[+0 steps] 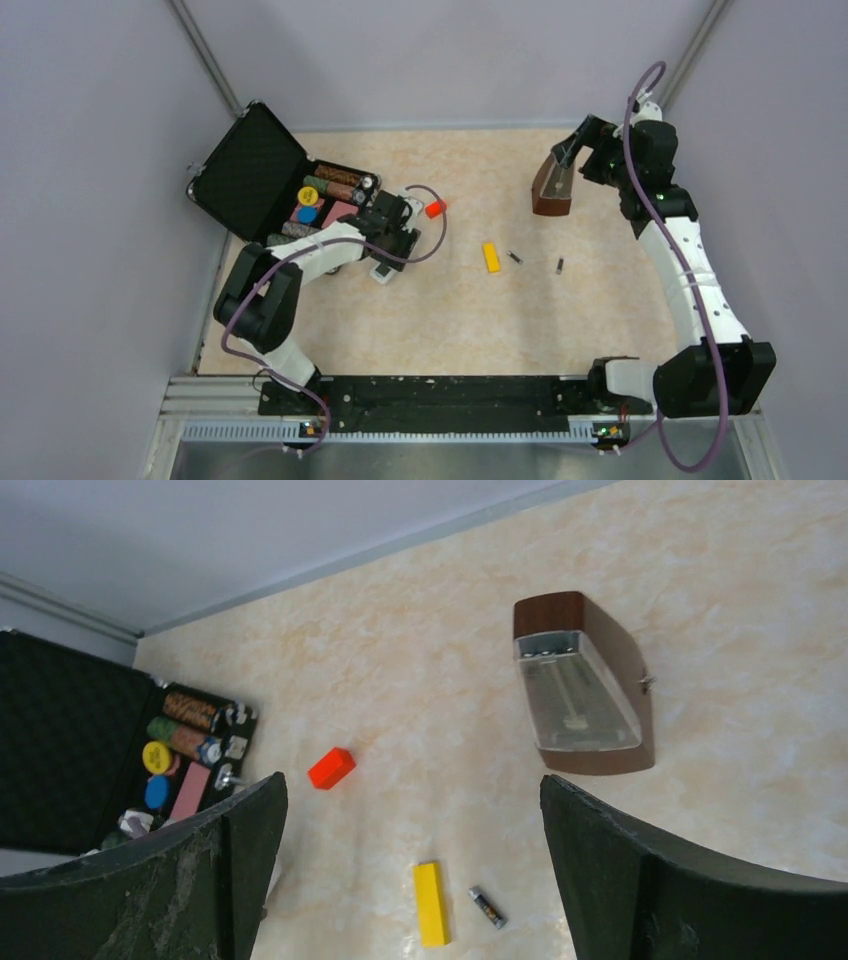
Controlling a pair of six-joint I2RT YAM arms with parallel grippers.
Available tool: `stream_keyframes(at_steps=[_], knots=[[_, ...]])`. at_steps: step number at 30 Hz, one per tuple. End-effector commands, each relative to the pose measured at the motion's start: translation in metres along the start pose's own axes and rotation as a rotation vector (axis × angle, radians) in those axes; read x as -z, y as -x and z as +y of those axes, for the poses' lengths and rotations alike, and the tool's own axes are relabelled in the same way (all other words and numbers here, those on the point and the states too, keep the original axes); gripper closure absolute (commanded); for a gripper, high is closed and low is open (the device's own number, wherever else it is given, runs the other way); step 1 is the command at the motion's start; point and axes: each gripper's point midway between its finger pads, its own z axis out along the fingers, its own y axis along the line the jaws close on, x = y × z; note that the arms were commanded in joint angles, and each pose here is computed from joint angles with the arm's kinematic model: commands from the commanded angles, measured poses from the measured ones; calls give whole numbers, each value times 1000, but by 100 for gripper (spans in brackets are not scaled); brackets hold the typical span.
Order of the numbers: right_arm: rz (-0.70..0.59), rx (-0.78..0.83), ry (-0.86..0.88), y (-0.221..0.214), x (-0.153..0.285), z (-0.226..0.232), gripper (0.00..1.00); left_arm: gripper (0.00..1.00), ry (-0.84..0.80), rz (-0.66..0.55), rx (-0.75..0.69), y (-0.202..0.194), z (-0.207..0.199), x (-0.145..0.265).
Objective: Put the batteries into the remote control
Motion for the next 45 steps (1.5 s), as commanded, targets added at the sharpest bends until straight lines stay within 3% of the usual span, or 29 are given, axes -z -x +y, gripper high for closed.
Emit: stream_keyframes(at_steps=[1,8,18,32,35,41,42,45], knots=[[67,-68,155,-3,9,34,6,81,-53,-269,57,60,-14,42],[334,-167,505,-62,16,110,14,80,-231,-493,33,113,-55,94],[564,-156,547,-132,7,152,18,80,-347,-665,-91,162,-93,142],[654,-106,520,-161,-1,158,27,81,-405,-710,-180,177,-126,158],[678,-106,517,-168,0,158,36,81,-413,-706,-186,176,-130,158],[713,-137,532,-173,7,161,64,77,-415,-697,-223,175,-134,157],[717,-144,536,-172,8,162,71,74,-413,-695,-222,175,-135,157],[731,-184,543,-169,13,167,76,54,-395,-703,-218,175,-134,161]])
